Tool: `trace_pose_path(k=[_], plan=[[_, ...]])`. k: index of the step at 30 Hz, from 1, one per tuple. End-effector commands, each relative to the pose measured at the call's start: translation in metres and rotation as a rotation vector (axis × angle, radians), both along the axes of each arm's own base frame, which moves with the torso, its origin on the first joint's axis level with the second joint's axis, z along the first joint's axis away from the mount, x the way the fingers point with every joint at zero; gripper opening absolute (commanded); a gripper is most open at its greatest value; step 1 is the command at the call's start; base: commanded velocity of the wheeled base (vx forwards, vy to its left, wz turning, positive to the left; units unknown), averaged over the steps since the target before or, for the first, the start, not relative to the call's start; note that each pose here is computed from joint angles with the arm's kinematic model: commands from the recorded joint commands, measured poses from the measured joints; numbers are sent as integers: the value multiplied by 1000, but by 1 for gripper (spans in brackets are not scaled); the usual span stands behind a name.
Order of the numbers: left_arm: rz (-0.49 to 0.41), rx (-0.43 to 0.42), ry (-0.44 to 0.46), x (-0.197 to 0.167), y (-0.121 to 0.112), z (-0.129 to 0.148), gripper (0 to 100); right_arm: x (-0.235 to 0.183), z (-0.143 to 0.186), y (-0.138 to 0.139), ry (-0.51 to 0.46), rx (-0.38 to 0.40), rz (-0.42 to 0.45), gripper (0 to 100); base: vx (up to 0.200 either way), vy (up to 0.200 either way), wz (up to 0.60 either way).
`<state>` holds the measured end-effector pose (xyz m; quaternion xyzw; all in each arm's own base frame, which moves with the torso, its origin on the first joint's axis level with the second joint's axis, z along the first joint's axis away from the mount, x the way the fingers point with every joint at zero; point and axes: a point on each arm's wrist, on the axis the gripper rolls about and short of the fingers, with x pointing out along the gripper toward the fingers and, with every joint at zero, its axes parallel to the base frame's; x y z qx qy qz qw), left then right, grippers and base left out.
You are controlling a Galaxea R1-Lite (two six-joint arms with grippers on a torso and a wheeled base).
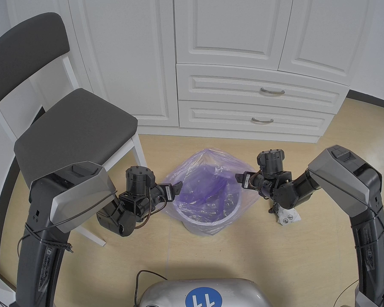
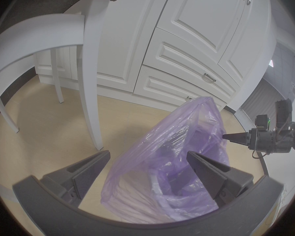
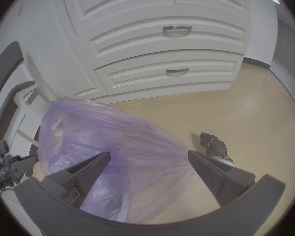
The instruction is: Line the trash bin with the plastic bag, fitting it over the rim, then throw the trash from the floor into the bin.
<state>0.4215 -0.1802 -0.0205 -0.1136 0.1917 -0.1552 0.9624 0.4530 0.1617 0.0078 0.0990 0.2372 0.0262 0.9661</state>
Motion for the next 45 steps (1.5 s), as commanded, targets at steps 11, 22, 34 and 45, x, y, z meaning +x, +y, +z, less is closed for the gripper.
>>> trace_pose_path(k=[11,22,34,45], plan=[[128,-11,1,29,-2,-16,100,29,-30,6,-17,87,-48,100,0,0,0],[204,-51,-32,48,3,-14,100,43,-11,3,-91,196,-93,100,0,0,0],[262,-56,-73,62,-2,-25,100,58,-31,5,-99,238,-109,100,0,0,0],[288,-54,-77,75,-6,-31,100,74,-45,2,-140,262,-124,100,0,0,0]])
